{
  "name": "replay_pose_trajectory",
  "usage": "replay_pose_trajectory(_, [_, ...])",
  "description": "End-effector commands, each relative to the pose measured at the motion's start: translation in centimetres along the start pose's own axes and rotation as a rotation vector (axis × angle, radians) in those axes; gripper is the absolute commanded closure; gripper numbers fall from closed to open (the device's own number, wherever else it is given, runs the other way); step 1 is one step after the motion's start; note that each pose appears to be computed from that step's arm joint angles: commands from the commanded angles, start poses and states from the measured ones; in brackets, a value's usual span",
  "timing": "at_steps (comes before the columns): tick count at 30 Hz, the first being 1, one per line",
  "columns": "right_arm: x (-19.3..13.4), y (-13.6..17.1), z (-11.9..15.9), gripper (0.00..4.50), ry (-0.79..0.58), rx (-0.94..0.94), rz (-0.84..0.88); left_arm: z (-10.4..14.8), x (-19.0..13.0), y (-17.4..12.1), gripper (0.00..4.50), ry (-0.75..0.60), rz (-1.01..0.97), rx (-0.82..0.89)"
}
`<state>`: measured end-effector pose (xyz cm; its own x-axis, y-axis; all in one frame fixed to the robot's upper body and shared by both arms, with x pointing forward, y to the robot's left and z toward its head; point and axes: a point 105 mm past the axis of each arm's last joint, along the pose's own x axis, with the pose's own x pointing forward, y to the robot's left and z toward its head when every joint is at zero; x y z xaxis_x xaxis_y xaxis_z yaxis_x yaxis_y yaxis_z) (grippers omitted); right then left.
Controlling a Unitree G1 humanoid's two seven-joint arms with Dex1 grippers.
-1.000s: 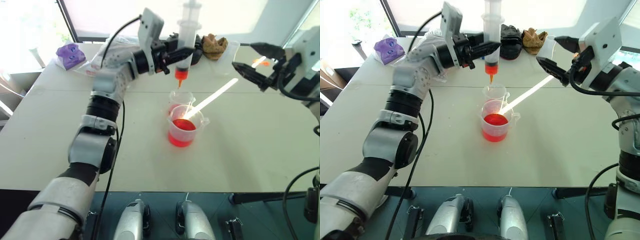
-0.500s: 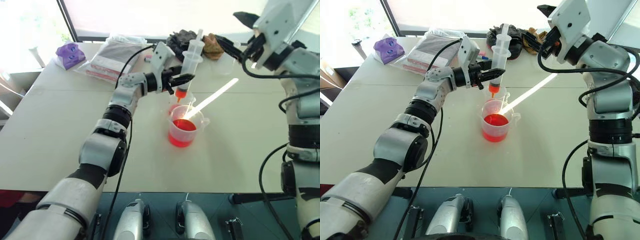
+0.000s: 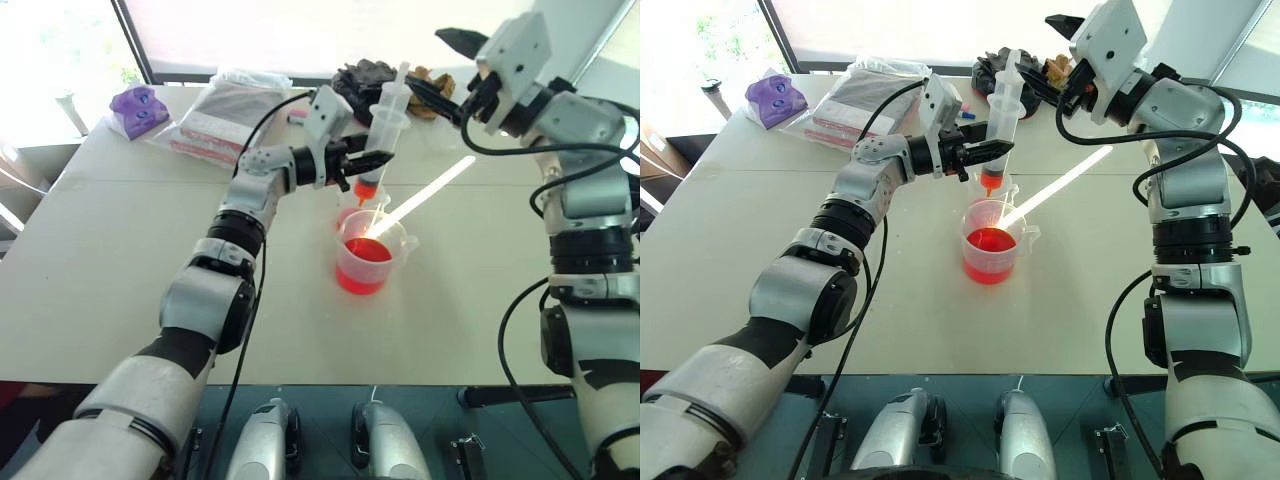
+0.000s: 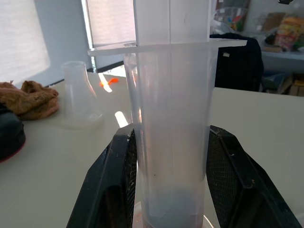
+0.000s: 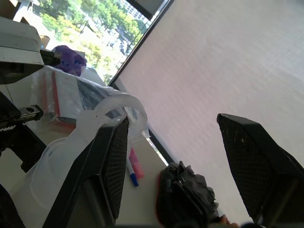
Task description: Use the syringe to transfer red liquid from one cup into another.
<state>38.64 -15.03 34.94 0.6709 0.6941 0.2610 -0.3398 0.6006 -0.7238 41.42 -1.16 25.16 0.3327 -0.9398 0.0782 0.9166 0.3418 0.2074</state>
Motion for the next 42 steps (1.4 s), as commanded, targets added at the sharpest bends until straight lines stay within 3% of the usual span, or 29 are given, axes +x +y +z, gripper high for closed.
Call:
replay_pose_trajectory(1, [0.4, -0.8, 1.8, 1.45, -0.057, -0.043, -0.006, 1.8, 0.4, -0.1, 2.94, -0.033, -0.019, 0.05])
replay_pose_trajectory(8, [1.0, 0.0, 2.2, 1.45, -0.079, -0.034, 0.047, 1.4, 0.3, -0.1, 2.94, -0.016, -0.017, 0.059])
replay_pose_trajectory(11, [1.1, 0.7, 2.1, 2.3, -0.078, -0.037, 0.081, 1.3, 0.3, -0.1, 2.94, -0.01, -0.017, 0.067])
replay_pose_trajectory(15, [1.1, 1.3, 1.8, 4.4, -0.071, -0.043, 0.113, 1.4, 0.4, -0.1, 2.94, -0.014, -0.012, 0.069])
replay_pose_trajectory(42, [1.3, 4.4, -0.7, 4.46, -0.021, 0.037, 0.172, 6.0, -0.6, 2.1, 2.94, -0.165, 0.082, -0.005])
